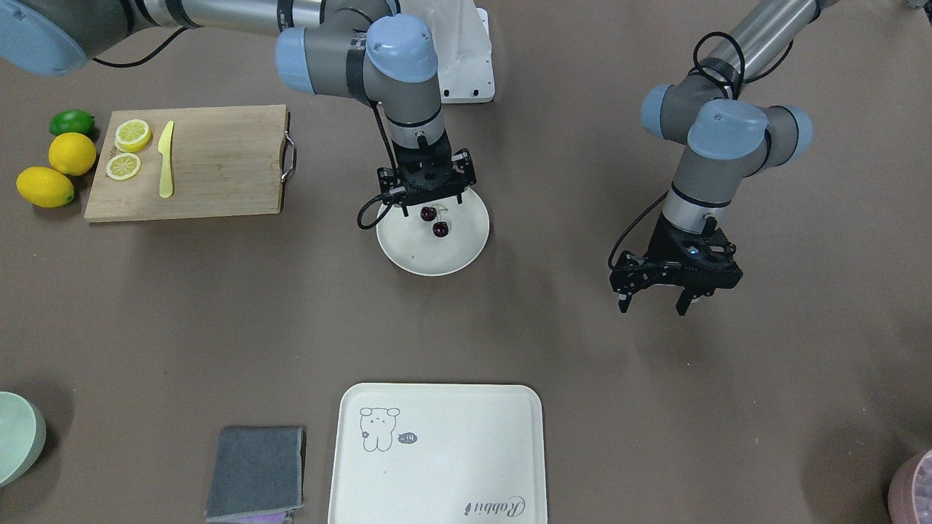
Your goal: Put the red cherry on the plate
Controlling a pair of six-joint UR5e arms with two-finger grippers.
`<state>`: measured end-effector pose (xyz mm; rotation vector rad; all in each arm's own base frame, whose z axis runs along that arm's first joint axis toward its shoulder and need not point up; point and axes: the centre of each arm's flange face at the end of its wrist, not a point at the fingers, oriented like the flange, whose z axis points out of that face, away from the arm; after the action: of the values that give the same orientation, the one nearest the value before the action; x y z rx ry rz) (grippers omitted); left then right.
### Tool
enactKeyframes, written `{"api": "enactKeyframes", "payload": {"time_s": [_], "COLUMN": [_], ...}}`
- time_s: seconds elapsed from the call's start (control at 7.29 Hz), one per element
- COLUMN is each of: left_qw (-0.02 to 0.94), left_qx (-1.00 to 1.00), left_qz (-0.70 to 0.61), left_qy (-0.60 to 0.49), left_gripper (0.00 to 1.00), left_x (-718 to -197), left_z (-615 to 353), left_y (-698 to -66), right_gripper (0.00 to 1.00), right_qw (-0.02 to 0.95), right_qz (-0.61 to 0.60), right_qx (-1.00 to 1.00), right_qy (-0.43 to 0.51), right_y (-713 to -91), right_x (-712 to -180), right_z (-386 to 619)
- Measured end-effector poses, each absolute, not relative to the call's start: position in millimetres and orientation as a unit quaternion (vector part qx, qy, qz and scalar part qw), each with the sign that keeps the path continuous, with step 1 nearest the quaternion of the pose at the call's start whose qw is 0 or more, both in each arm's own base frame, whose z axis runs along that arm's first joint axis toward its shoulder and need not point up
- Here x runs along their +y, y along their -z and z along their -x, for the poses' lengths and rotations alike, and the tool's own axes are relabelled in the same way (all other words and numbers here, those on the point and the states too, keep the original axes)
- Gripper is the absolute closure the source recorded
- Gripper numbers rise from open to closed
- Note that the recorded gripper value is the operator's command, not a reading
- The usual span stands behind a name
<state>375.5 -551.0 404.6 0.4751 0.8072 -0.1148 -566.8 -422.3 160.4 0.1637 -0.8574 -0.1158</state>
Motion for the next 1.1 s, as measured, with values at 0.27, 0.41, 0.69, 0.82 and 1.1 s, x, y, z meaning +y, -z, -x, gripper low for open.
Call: {"api": "enactKeyframes", "payload": {"time_s": [0.27,0.41,0.69,0.82,1.1], "left_qw": [0.904,0.909,0.914,0.917,0.928], "left_qx": [0.365,0.362,0.354,0.345,0.326], "left_qz": [-0.222,-0.205,-0.198,-0.197,-0.176], "left_qy": [0.015,0.005,-0.022,-0.031,-0.036], "left_gripper": [0.02,0.02,0.02,0.02,0.02], "left_x": [-571,-581,-592,-588,-557], "left_z": [-309,-255,-123,-51,58], "left_y": [-441,-465,-507,-523,-564], "right_gripper": [0.00,0.00,0.00,0.00,0.00], "right_qw": [0.907,0.910,0.913,0.913,0.915], "right_qz": [-0.044,-0.037,-0.027,-0.026,-0.031], "right_qx": [-0.417,-0.411,-0.404,-0.402,-0.392], "right_qy": [0.028,0.028,0.050,0.064,0.089], "right_y": [-174,-203,-280,-322,-410], "right_x": [-469,-493,-530,-542,-546], "right_z": [484,433,325,271,165]}}
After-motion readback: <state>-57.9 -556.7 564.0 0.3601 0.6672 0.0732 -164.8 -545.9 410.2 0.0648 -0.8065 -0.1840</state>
